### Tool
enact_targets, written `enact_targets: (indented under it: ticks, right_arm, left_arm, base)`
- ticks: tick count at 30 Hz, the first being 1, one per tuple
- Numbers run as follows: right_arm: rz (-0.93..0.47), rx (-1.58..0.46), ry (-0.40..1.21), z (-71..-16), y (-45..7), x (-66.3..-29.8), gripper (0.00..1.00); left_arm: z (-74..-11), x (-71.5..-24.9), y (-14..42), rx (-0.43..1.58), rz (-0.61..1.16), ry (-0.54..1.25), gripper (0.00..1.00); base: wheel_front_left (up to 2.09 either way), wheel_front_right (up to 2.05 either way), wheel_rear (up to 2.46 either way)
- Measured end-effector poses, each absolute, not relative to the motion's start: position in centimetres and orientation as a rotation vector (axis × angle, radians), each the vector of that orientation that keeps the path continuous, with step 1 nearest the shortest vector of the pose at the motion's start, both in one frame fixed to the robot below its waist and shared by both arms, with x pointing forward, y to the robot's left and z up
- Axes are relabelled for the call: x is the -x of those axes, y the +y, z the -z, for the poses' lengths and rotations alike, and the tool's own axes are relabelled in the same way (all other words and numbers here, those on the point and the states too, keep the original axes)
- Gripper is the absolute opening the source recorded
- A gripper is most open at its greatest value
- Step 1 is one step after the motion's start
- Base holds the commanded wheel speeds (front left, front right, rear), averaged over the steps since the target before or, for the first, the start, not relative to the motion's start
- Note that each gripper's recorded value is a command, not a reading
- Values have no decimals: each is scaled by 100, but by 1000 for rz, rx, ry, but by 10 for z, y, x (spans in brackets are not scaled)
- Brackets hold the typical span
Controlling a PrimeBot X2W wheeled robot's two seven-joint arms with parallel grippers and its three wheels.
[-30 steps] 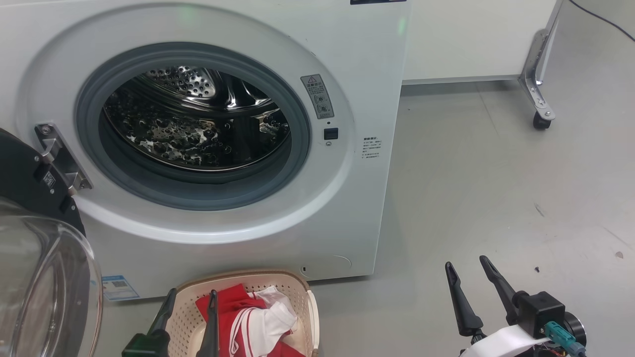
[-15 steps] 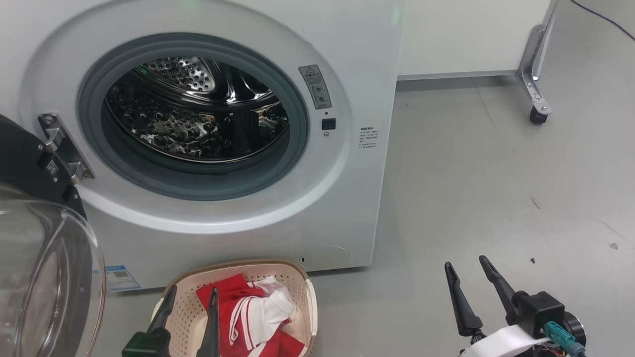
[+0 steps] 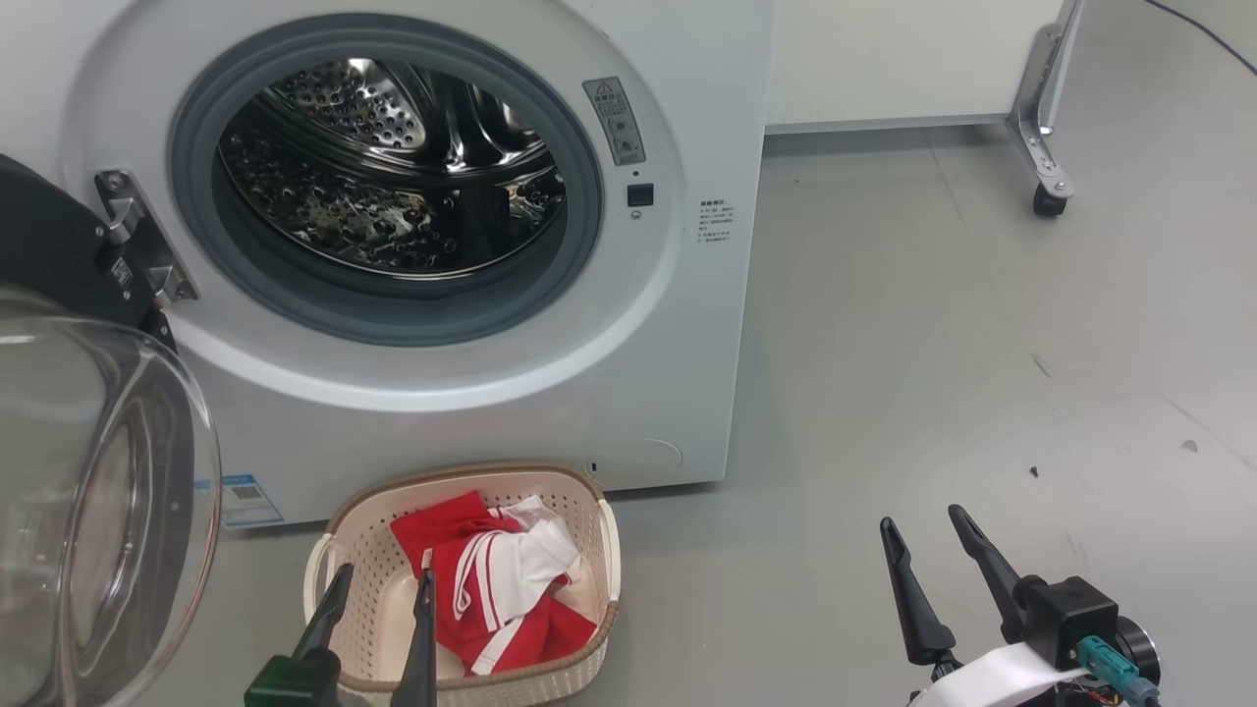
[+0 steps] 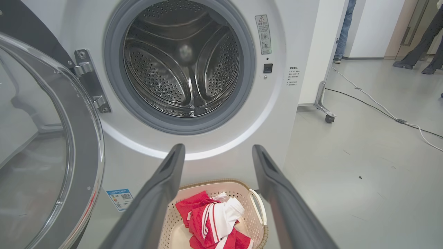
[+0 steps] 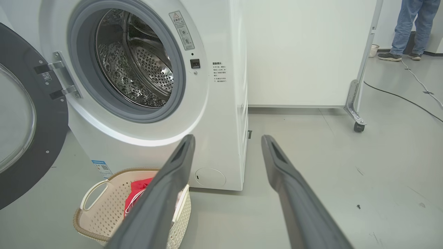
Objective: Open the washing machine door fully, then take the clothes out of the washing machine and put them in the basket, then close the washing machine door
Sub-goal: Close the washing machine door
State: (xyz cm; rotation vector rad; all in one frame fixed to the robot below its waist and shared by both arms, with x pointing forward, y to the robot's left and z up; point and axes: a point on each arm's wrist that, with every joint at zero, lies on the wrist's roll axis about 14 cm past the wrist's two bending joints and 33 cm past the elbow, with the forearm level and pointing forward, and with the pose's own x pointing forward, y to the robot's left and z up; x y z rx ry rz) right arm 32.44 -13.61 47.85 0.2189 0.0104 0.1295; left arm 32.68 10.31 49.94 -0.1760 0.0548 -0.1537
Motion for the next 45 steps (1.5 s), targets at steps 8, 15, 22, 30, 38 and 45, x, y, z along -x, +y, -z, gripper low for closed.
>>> enact_targets:
  ticks: [8,15,22,30,38,45]
  right_arm:
    - [-126,-219,14,-477,-137,-324,100]
    - [-125,-219,15,-477,-137,-325,100]
    - [-125,-219,15,-477,-137,-325,100]
    - [-127,-219,15,-477,-137,-325,100]
    - [-126,-219,14,-477,-137,-325,100]
    - [-117,-216,15,-477,-139,-326,100]
  left_arm:
    - [-502,-328,103,176,155,47,100]
    - [-502,-328,105,176,152,47,100]
    - [-501,-328,106,167,149,50,100]
    - [-501,-327,107,167,146,52,100]
    - [-501,-327,106,167,148,58,100]
    - [-500,-326,106,161,146,60,100]
  base:
    - [-78,78,0]
    - [-47,47,0]
    - [-18,18,0]
    - [0,0,0]
    - [0,0,0]
    - [0,0,0]
